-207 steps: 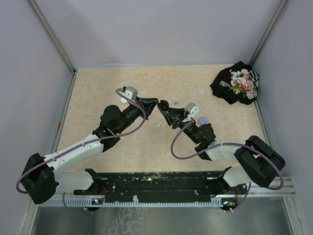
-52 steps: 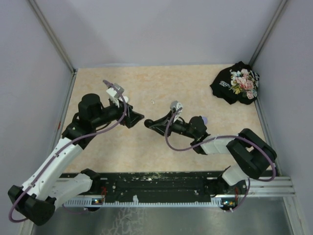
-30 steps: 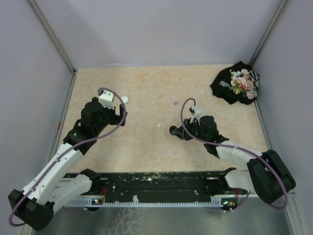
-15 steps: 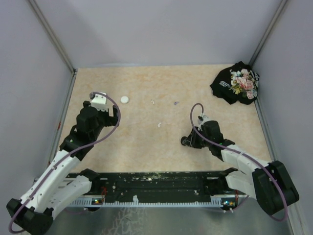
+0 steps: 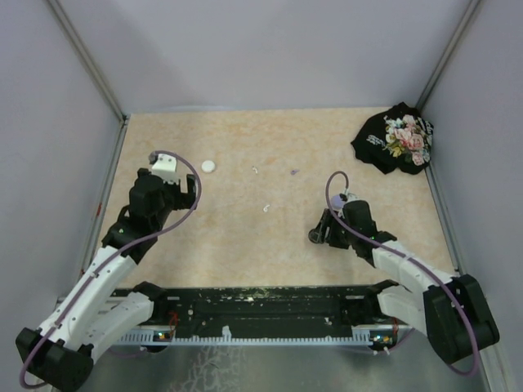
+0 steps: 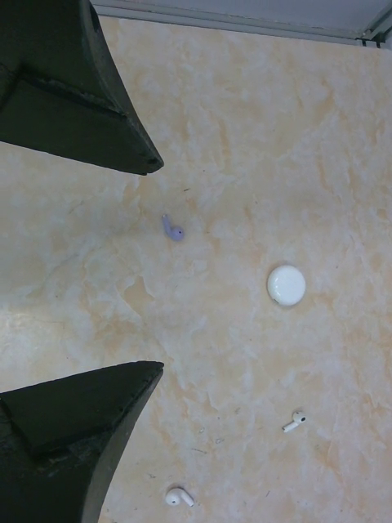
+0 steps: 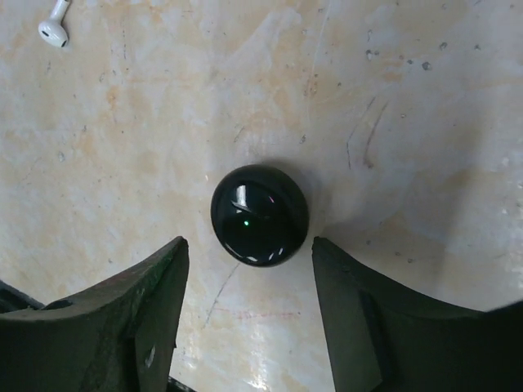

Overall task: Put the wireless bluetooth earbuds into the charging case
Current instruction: Place the charging case at the center of the board.

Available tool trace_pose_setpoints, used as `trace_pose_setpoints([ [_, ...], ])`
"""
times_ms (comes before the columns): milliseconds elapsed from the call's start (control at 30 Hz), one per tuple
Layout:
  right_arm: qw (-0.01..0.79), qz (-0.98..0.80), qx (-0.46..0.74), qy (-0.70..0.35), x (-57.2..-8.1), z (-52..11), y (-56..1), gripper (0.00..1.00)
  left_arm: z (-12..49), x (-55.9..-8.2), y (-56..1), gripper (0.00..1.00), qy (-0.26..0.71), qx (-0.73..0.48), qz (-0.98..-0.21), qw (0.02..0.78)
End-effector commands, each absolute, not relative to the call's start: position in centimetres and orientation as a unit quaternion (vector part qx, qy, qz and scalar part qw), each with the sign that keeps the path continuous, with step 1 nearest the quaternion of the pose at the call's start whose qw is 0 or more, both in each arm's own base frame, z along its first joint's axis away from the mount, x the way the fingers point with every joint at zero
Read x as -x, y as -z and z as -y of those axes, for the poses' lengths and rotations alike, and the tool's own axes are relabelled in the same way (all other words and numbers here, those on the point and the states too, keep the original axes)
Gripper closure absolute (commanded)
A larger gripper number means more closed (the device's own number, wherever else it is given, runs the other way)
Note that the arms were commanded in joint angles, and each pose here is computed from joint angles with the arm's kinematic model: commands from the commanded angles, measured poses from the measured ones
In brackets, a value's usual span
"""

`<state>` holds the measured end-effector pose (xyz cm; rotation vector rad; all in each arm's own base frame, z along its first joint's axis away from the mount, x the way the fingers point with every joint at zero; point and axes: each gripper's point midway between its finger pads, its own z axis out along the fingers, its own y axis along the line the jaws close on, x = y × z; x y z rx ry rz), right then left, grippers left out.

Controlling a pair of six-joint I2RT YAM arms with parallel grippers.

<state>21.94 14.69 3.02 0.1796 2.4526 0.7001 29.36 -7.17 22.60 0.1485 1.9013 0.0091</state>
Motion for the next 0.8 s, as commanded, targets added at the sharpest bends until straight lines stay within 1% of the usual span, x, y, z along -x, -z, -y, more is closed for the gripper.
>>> trace_pose_setpoints([
  [0,0.300,-0.927,-0.068,-0.214,-21.9,-12.9,-3.9,0.34,7.0,-29.6,-22.8,0.00,0.004,-0.055,-0.810,0.584],
  [67,0.308,-0.928,-0.069,-0.198,-22.1,-12.3,-4.6,0.31,6.9,-29.6,-22.8,0.00,0.005,-0.053,-0.811,0.582],
  [167,0.316,-0.928,-0.080,-0.181,-22.5,-11.6,-6.2,0.28,6.4,-29.7,-22.8,0.00,0.001,-0.044,-0.812,0.582],
  [300,0.351,-0.917,-0.067,-0.175,-24.3,-11.6,-9.6,0.15,6.5,-29.8,-22.7,0.00,0.006,-0.045,-0.814,0.580],
  [400,0.373,-0.913,-0.031,-0.162,-24.9,-11.4,-10.9,0.13,6.3,-29.9,-22.6,0.00,0.006,-0.041,-0.814,0.579],
  [600,0.436,-0.891,-0.035,-0.121,-27.3,-9.9,-13.1,0.12,6.3,-30.0,-22.5,0.00,0.013,-0.038,-0.816,0.577],
  [667,0.441,-0.891,-0.050,-0.091,-28.6,-9.1,-13.0,0.11,6.4,-30.1,-22.4,0.00,0.016,-0.040,-0.817,0.575],
  [767,0.428,-0.899,-0.067,-0.062,-30.3,-8.7,-12.3,0.12,6.2,-30.2,-22.0,0.00,0.011,-0.038,-0.821,0.570],
])
